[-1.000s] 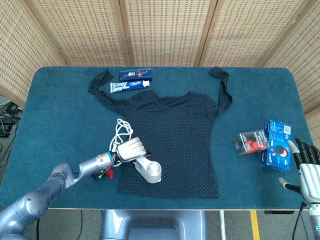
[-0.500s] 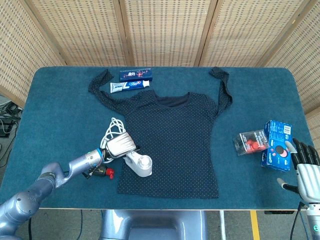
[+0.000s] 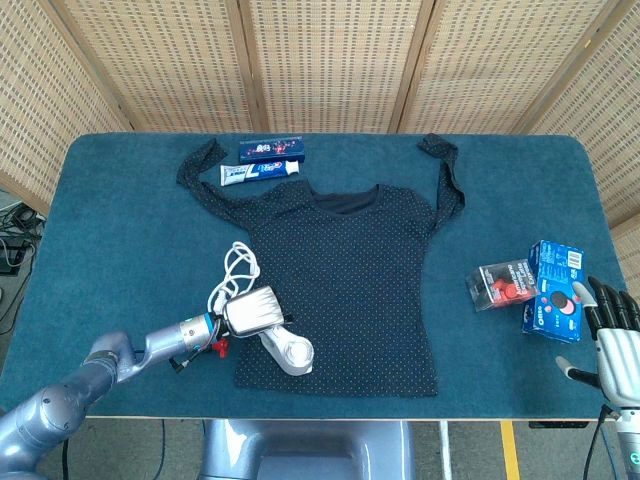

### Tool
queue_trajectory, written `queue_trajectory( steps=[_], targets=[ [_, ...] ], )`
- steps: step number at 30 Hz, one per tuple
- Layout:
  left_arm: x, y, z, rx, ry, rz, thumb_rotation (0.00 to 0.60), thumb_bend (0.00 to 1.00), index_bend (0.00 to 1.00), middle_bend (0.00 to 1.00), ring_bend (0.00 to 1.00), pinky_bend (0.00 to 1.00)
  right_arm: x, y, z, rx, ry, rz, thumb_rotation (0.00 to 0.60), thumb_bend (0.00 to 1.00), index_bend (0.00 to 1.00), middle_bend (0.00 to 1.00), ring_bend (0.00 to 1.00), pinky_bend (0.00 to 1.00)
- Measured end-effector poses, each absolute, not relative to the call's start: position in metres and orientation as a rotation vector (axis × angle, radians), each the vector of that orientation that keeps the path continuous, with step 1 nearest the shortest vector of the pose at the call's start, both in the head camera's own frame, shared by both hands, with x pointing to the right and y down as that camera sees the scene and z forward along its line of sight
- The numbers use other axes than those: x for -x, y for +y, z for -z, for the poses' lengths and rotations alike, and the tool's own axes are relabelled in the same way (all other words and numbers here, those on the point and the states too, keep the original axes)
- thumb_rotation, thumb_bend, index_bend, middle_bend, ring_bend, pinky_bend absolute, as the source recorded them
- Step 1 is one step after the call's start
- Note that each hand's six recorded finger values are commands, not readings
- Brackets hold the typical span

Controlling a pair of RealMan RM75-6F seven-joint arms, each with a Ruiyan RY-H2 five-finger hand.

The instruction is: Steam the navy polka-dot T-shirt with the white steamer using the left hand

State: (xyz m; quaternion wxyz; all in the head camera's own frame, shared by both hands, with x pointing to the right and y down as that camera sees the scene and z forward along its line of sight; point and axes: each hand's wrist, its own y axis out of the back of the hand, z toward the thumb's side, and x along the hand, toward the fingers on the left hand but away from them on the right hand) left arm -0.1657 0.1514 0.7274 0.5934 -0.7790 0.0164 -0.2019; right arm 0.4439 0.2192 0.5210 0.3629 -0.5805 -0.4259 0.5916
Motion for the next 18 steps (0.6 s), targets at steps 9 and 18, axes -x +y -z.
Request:
queue_trajectory(
  steps=[9, 18],
  targets=[
    [0.163, 0.162, -0.725, 1.796, 0.021, 0.406, 0.6, 0.7, 1.0, 0.9, 0.82, 0.97, -0.443, 0.22, -0.52, 1.497, -1.097, -1.518, 0.6, 0.0, 0.0, 0.0, 0.0, 0.0],
    [0.169, 0.161, -0.728, 1.812, 0.054, 0.43, 0.6, 0.7, 1.0, 0.9, 0.82, 0.97, -0.442, 0.22, -0.519, 1.498, -1.097, -1.515, 0.6, 0.0, 0.0, 0.0, 0.0, 0.0]
  ],
)
